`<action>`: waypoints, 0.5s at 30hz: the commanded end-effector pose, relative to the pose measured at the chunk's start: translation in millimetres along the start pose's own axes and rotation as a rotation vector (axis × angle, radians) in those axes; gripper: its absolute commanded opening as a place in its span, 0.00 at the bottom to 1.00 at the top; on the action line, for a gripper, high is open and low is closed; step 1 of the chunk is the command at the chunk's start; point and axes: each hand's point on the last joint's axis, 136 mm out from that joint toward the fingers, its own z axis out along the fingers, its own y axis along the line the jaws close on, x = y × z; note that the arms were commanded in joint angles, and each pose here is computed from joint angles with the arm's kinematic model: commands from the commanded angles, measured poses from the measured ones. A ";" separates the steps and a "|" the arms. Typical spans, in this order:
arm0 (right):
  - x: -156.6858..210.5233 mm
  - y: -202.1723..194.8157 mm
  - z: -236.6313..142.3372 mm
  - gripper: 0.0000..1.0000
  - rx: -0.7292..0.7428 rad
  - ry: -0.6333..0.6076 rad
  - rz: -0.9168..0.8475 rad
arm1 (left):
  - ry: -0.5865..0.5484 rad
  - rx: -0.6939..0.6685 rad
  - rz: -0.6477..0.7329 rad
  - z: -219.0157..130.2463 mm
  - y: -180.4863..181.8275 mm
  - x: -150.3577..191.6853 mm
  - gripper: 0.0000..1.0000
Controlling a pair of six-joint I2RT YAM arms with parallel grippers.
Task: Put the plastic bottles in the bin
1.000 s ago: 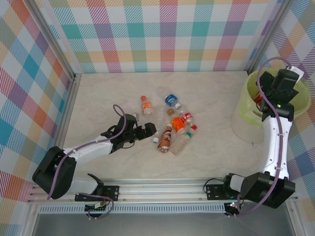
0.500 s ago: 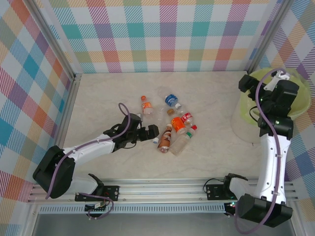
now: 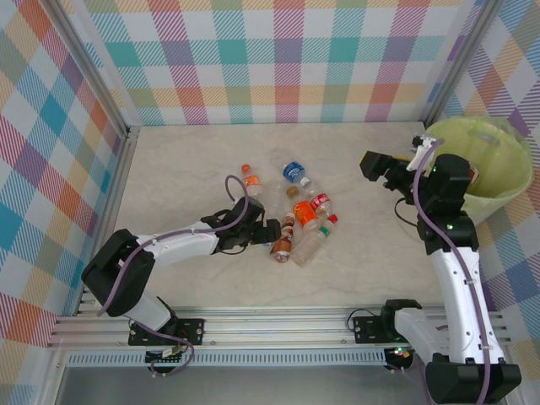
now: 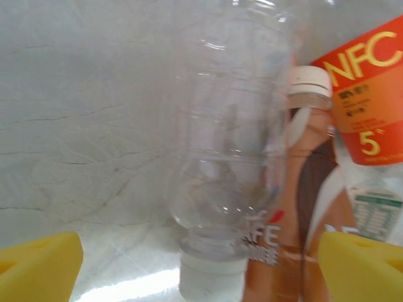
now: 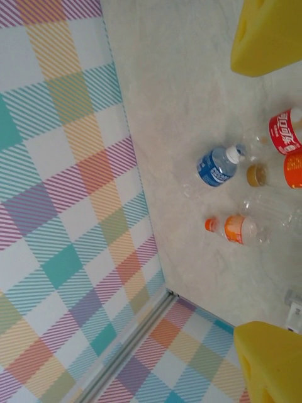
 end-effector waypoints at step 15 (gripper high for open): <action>36.0 30.4 56.3 1.00 -0.101 0.089 0.008 | -0.077 -0.095 0.123 34.3 -14.9 -36.3 0.84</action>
